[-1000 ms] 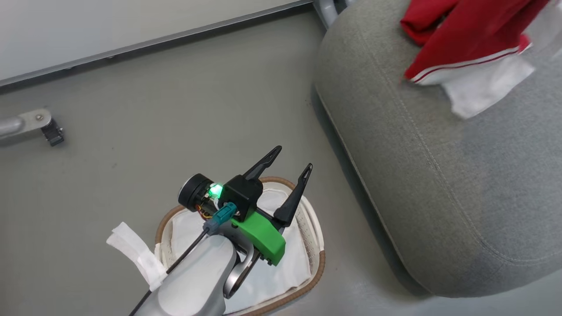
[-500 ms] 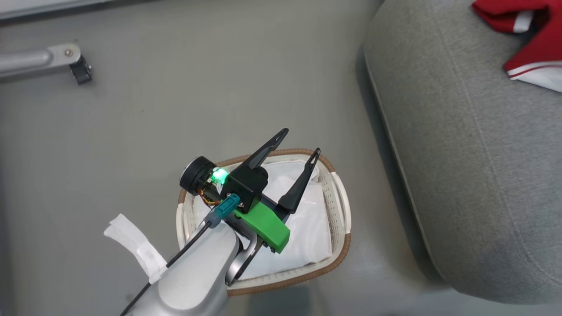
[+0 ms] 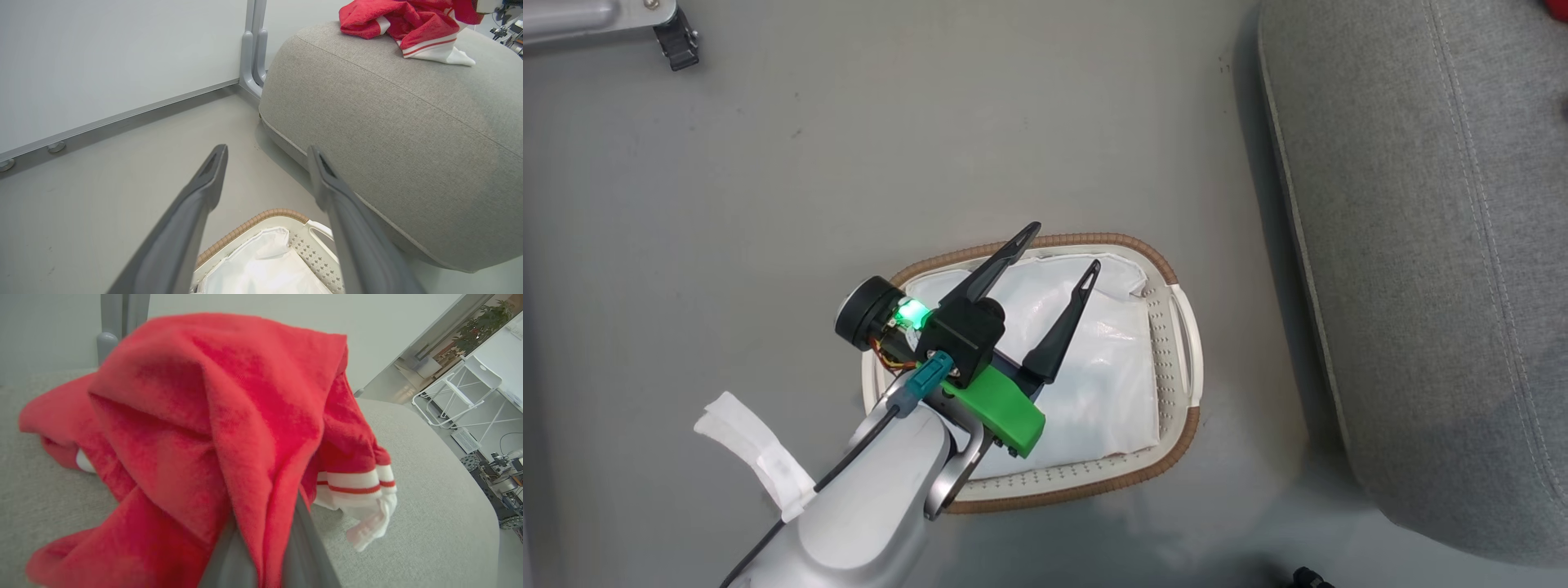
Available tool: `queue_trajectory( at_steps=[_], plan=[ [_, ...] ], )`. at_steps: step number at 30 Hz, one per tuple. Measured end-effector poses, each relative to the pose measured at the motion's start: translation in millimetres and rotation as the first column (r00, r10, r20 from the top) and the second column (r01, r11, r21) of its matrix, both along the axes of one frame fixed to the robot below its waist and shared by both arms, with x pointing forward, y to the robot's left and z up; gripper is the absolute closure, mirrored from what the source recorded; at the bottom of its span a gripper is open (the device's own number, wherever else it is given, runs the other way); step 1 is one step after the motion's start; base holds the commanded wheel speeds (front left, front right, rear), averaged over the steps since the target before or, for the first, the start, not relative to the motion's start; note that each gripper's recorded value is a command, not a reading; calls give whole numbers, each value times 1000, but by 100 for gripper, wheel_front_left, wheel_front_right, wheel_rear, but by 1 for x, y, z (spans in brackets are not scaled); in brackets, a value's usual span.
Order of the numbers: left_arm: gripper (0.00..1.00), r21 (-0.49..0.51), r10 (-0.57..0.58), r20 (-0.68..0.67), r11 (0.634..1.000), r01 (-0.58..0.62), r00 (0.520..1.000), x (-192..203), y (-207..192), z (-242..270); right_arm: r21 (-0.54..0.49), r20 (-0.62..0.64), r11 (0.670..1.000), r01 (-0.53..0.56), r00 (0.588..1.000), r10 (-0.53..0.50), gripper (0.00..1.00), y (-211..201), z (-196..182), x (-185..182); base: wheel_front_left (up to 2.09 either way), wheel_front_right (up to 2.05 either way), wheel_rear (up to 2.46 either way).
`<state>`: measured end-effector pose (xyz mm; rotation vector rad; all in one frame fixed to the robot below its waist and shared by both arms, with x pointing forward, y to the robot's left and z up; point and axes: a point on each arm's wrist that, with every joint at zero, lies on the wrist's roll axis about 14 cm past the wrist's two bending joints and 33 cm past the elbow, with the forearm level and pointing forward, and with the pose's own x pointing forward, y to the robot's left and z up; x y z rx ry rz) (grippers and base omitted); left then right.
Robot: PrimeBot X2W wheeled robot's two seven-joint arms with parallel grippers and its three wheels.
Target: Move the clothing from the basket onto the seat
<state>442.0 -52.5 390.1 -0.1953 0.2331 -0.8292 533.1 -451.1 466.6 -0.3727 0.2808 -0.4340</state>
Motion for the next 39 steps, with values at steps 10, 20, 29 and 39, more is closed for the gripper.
queue_trajectory(
  at_steps=[10,20,29,39],
  plan=[
    [0,5,-5,11,1000,5,1000,3,-5,2,45,-49,999,17,999,-15,0,12,-26,-29,0,0,0],
    [0,-27,34,31,999,-34,999,1,-5,27,6,13,999,-53,999,53,0,32,4,-46,0,0,0],
    [0,-59,114,77,992,-110,990,-6,9,63,-48,144,993,-105,983,111,0,38,67,-59,0,0,0],
    [0,-111,317,114,946,-305,941,-6,63,100,-46,334,959,-279,901,278,0,112,130,-41,0,0,0]
  ],
)
